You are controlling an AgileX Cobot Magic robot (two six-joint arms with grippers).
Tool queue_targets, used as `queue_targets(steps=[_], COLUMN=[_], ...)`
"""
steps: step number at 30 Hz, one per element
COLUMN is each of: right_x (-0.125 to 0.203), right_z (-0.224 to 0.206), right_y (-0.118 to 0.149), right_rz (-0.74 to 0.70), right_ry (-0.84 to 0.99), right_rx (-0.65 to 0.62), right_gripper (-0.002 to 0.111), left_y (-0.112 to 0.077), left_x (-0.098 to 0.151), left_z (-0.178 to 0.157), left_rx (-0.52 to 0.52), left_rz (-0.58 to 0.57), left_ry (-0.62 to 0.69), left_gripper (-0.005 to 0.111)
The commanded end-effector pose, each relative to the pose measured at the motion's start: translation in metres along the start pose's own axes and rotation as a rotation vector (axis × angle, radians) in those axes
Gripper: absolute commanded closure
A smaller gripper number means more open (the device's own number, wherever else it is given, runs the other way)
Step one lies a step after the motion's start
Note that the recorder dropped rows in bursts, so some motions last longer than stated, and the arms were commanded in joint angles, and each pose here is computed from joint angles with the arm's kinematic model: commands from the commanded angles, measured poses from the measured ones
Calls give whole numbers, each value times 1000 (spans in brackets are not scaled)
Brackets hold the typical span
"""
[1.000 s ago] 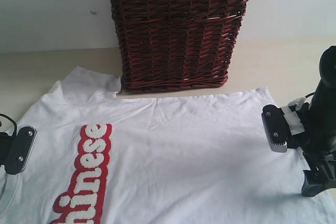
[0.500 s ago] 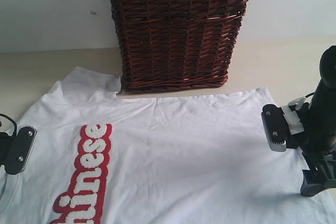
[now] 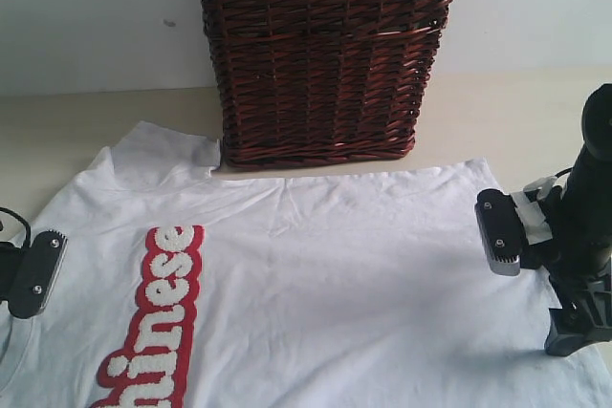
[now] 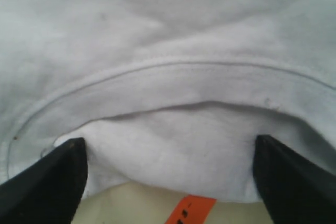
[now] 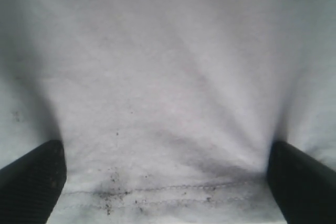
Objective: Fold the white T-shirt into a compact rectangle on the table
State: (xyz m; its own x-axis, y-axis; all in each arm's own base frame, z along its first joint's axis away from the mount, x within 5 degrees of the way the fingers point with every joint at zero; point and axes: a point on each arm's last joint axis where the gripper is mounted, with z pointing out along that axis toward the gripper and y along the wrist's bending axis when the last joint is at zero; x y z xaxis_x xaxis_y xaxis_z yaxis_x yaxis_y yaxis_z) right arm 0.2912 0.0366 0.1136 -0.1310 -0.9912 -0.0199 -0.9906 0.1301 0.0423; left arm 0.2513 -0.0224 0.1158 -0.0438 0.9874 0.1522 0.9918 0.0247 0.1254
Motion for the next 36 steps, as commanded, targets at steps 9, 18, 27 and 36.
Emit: queue_targets(steps=[9,18,27,36], right_x=[1,4,1,1], right_z=[16,16,-7,-51], right_y=[0,6,-3,-6], right_rz=[2,151,247,359], right_ry=[12,54,22,-24], right_rx=[-46,-112,-9,172], right_gripper=[49,108,108,108], left_y=[4,3,4,7], left_x=[-4,-6,-8,-10], left_z=[5,5,3,-19], left_rx=[-46,-37,-35,-58], left_rz=[-47,-92,-201,-182], left_ry=[-50,-63,-66,-52], left_gripper=[96,107,107,107])
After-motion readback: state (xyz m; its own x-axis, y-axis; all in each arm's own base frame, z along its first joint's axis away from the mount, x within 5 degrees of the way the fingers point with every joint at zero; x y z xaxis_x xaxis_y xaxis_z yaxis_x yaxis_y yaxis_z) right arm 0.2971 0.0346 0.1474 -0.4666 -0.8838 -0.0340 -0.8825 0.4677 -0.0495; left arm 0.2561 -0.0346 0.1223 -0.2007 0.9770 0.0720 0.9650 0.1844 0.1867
